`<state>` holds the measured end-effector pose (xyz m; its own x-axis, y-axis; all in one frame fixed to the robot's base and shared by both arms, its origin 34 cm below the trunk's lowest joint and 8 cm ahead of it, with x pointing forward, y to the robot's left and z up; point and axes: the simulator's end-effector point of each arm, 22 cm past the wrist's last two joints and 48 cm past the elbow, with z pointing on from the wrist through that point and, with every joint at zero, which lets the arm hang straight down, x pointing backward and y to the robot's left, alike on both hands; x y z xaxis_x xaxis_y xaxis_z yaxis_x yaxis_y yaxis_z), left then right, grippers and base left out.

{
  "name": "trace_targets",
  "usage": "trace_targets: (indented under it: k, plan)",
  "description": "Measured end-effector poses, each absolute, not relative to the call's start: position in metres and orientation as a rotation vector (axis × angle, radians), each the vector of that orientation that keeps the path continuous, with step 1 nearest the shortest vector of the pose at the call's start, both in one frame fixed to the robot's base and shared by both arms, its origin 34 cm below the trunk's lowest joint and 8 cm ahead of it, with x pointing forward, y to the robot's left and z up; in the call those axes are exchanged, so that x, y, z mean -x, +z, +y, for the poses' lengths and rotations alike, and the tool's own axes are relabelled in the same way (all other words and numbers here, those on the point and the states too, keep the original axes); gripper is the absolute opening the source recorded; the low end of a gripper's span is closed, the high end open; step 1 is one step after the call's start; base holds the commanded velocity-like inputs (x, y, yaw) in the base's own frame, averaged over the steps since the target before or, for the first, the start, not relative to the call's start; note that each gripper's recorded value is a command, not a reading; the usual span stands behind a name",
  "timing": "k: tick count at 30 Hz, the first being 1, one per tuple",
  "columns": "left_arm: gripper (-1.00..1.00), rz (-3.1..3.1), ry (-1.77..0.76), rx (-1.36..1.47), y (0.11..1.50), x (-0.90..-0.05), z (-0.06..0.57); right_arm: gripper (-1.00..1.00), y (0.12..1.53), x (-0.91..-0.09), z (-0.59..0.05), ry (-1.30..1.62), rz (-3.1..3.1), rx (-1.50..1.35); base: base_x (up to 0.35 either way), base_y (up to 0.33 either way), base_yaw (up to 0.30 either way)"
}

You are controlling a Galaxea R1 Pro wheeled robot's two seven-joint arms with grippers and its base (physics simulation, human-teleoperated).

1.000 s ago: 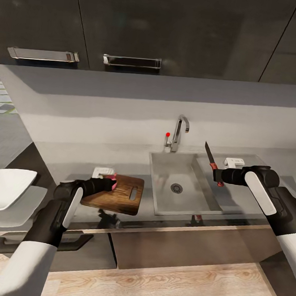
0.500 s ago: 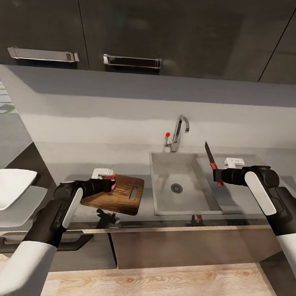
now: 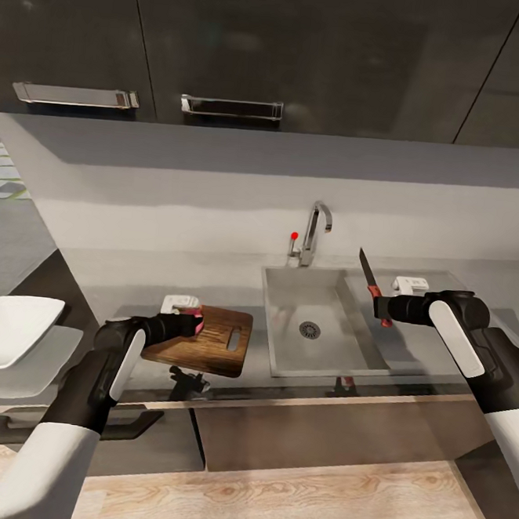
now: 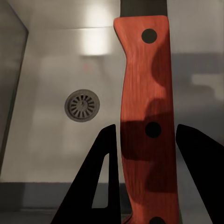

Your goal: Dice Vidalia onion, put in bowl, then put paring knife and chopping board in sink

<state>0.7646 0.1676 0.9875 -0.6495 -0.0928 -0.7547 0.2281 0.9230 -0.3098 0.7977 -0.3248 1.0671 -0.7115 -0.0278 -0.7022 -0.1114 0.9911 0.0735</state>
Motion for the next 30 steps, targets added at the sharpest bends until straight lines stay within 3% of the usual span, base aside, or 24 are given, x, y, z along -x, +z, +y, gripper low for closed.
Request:
trace_targets:
  k: [30]
  plan:
    - [-1.00, 2.252, -0.497, -0.090, 0.982, -0.777, 0.163, -1.00, 1.064, -0.798, -0.325, 0.142, 2.364, 0.096, 0.000, 0.000, 0.000]
